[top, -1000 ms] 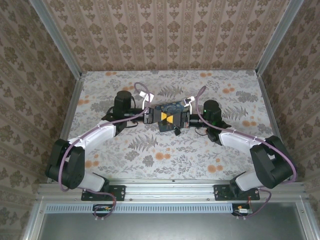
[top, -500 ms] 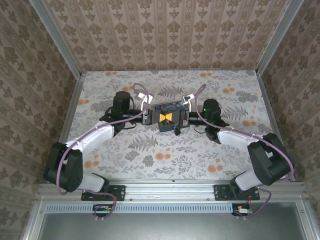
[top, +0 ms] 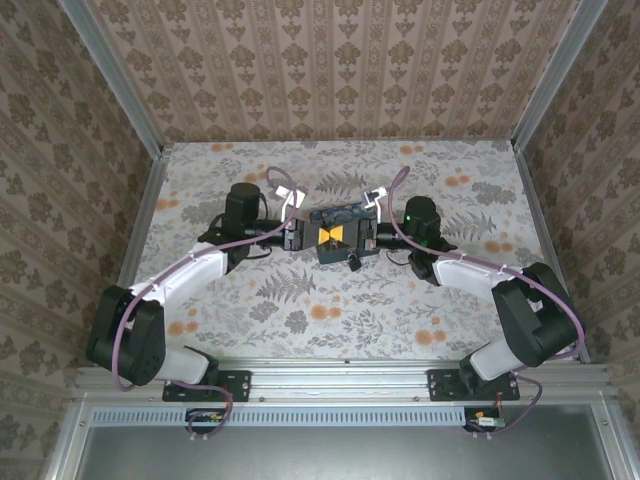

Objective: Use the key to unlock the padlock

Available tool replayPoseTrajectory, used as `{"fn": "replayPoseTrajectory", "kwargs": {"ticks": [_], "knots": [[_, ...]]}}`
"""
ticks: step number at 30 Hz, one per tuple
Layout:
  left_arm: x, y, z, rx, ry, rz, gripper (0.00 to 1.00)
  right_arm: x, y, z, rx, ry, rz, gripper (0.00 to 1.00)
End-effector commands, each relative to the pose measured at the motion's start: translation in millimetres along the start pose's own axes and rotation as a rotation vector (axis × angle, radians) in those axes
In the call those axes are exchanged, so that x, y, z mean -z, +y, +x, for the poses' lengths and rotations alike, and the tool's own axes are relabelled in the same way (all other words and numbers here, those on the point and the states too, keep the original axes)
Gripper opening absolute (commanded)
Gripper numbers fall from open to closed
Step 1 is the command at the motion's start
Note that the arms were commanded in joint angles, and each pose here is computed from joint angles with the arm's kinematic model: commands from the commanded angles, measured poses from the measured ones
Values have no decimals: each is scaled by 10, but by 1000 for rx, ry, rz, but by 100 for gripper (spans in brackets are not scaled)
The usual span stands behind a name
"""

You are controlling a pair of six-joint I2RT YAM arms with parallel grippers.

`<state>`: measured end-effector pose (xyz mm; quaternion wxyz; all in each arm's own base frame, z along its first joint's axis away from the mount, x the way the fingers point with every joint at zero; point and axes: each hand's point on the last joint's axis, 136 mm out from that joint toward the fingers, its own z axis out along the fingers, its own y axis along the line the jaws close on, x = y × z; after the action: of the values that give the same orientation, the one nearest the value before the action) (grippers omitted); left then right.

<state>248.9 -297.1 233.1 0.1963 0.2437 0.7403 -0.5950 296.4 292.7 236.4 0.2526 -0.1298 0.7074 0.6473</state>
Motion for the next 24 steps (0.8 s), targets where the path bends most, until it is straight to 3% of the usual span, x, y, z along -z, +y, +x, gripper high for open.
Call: {"fn": "replayPoseTrajectory", "kwargs": {"ticks": [1, 14, 17, 20, 24], "knots": [[63, -129, -37, -42, -17, 36, 33, -9, 141, 35, 33, 26, -46, 9], [79, -120, -23, -41, -20, 29, 26, -86, 199, 130, 35, 68, -76, 10], [80, -119, -9, -44, -19, 31, 18, -88, 201, 152, 30, 77, -78, 10], [85, -124, 9, -50, -17, 36, 1, -83, 186, 171, 29, 83, -71, 11], [91, -140, 66, -52, -2, 44, 0, -64, 125, 191, 27, 89, -36, 19]]}}
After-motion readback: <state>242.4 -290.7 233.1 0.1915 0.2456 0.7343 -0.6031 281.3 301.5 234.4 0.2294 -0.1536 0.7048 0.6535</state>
